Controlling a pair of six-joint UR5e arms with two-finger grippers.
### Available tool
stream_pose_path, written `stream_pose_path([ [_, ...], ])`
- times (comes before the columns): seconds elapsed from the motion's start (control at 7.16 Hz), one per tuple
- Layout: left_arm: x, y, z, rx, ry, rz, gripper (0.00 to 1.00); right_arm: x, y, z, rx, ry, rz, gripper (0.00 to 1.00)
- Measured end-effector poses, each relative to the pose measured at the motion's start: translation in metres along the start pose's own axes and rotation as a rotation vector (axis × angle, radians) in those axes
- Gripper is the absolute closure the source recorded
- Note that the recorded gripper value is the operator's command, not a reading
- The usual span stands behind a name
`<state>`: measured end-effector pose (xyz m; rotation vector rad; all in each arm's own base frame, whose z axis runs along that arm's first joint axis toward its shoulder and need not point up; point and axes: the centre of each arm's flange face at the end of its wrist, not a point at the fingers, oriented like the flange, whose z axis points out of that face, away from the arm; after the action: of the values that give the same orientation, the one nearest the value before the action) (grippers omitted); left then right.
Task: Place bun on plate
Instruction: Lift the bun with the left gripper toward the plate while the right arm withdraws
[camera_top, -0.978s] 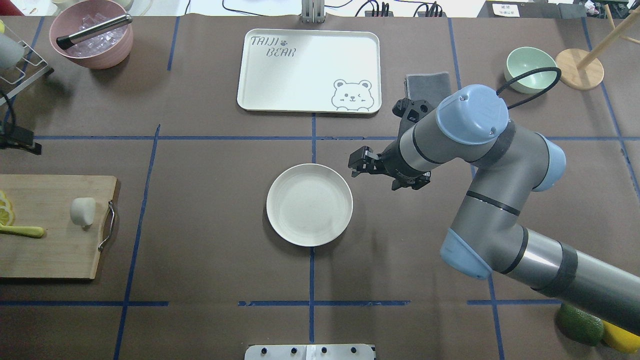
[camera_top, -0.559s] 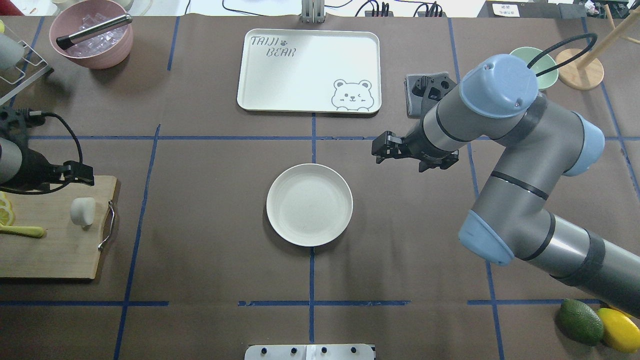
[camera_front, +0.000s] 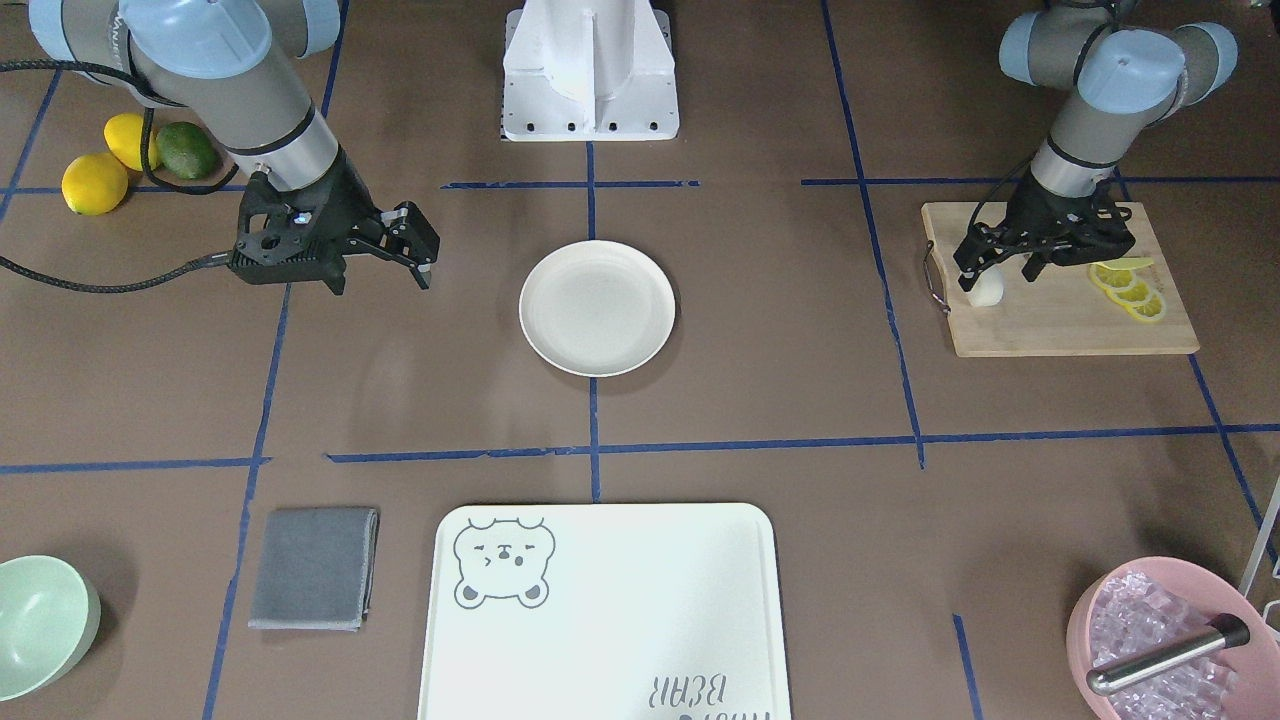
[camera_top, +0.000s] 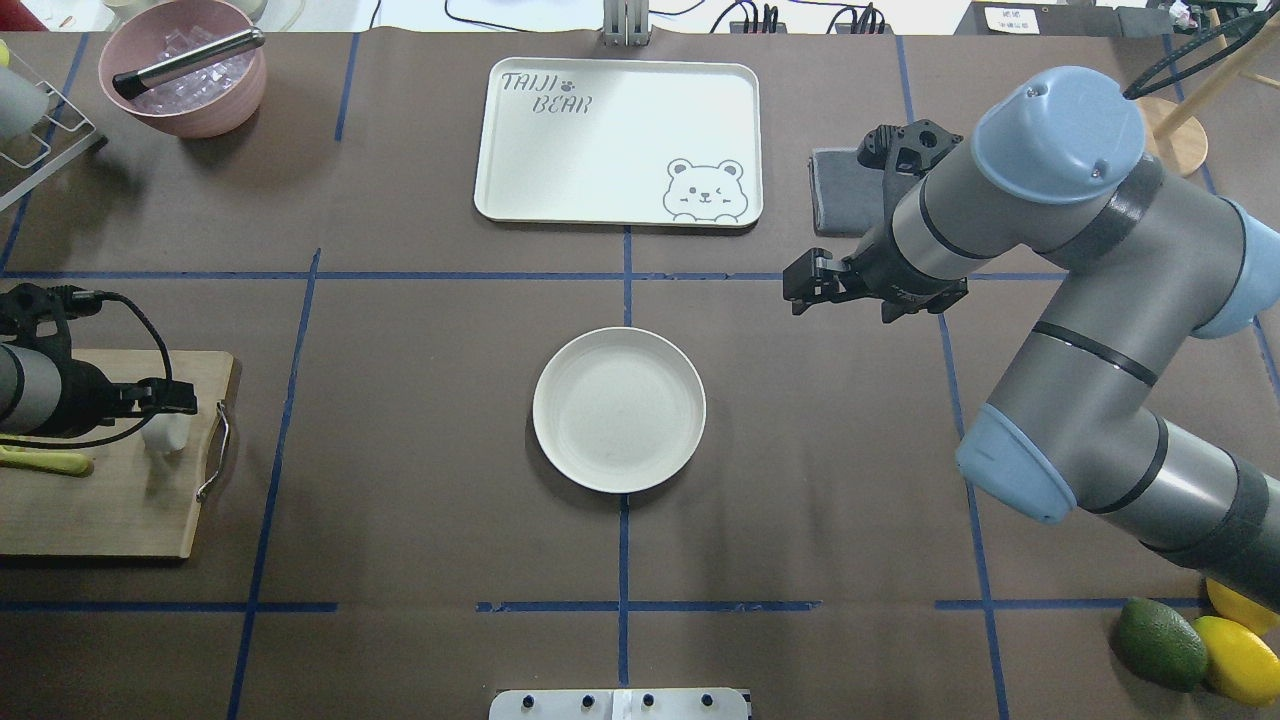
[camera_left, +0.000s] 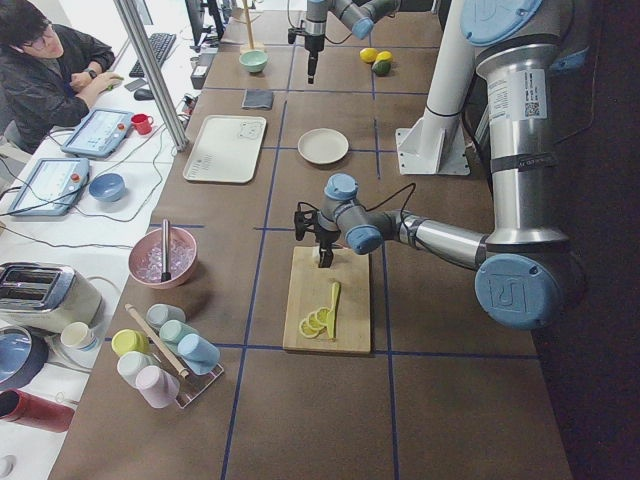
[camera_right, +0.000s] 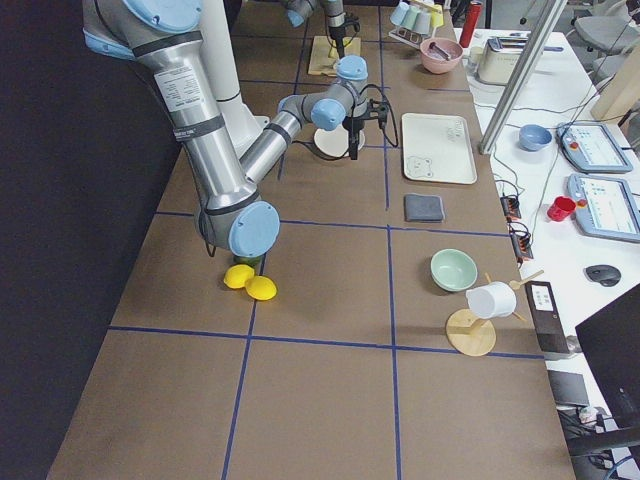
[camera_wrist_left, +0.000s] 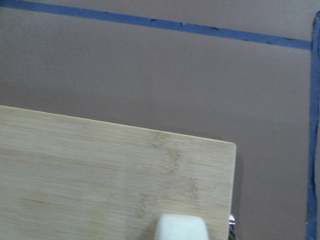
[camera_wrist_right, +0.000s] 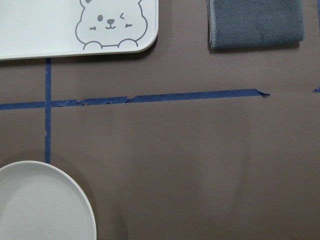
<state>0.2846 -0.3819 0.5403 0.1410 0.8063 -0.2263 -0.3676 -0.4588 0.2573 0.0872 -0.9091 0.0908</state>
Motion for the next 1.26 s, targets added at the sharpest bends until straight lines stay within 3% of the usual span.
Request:
stream_pose_path([
  [0.14,0.001,0.006,0.005,0.002,0.001,0.004,0.12,0.007,0.002,-0.003,0.002,0.002,-0.005,0.01],
  [0.42,0.003,0.011,0.008,0.001,0.001,0.009,0.39,0.023,0.002,-0.010,-0.006,0.003,-0.014,0.01],
  [0.56,0.004,0.011,0.007,0.000,0.003,0.011,0.47,0.027,0.001,-0.012,-0.010,0.001,-0.014,0.01],
  [1.26,0.003,0.016,-0.005,-0.002,0.010,0.018,0.61,0.029,0.000,-0.014,-0.014,0.001,-0.012,0.01],
])
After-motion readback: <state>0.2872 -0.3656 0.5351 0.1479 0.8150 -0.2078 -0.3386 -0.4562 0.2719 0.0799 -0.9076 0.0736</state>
